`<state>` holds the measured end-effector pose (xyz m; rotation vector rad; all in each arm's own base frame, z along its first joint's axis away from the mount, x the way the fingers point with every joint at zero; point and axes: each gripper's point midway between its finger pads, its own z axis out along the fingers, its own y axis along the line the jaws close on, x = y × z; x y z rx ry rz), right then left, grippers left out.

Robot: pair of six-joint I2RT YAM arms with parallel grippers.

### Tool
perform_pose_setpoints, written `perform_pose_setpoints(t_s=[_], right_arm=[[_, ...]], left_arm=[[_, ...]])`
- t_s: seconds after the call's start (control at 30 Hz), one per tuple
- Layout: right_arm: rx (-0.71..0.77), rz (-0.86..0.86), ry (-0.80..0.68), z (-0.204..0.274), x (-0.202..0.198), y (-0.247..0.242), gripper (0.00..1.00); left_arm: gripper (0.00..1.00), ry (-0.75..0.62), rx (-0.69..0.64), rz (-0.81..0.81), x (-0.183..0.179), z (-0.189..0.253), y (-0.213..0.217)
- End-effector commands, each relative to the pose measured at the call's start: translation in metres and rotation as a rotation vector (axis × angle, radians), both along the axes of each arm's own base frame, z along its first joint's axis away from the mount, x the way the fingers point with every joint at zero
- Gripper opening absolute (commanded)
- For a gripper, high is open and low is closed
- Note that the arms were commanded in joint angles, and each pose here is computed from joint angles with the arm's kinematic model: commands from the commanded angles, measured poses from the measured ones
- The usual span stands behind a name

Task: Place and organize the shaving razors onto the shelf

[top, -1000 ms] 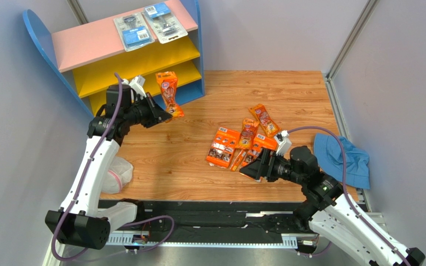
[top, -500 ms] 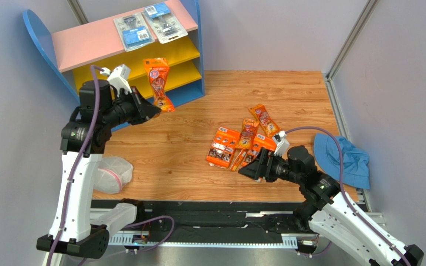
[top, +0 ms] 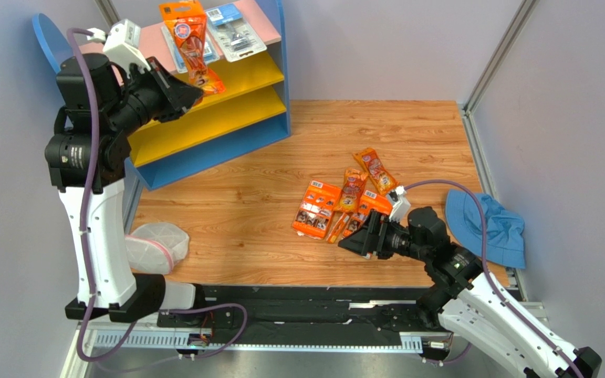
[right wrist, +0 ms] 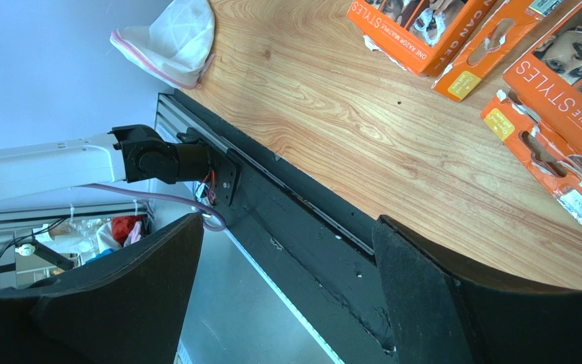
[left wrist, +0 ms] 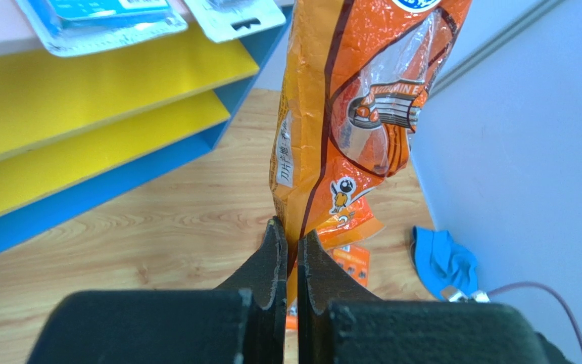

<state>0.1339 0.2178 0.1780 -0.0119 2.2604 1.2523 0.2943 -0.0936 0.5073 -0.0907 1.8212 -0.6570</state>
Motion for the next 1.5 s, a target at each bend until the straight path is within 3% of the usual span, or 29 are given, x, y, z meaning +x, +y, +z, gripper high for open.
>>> perform_pose_setpoints(t_s=[0.0,0.17,0.33,0.63,0.9,1.47], right_arm=[[0.033,0.010,-0.023,0.010,0.000,0.003,0.86],[0.030,0.009,-0.014,0.007,0.000,0.003,0.86],[0.026,0.013,-0.005,0.004,0.000,0.004,0.86],[0.017,0.014,0.032,-0.007,-0.006,0.001,0.85],[0.001,0.001,0.069,-0.023,-0.012,-0.004,0.85],[0.002,-0.003,0.074,-0.027,-0.015,-0.007,0.85]], left_arm=[[0.00,-0.059,-0.069,0.070,0.008,0.029,0.021],[0.00,-0.053,-0.168,0.127,0.039,0.040,0.047],[0.00,0.019,-0.252,0.179,0.076,0.019,0.085],[0.00,0.057,-0.266,0.198,0.134,-0.003,0.114],[0.04,0.083,-0.273,0.199,0.149,-0.015,0.122],[0.30,0.160,-0.278,0.205,0.145,-0.044,0.125]])
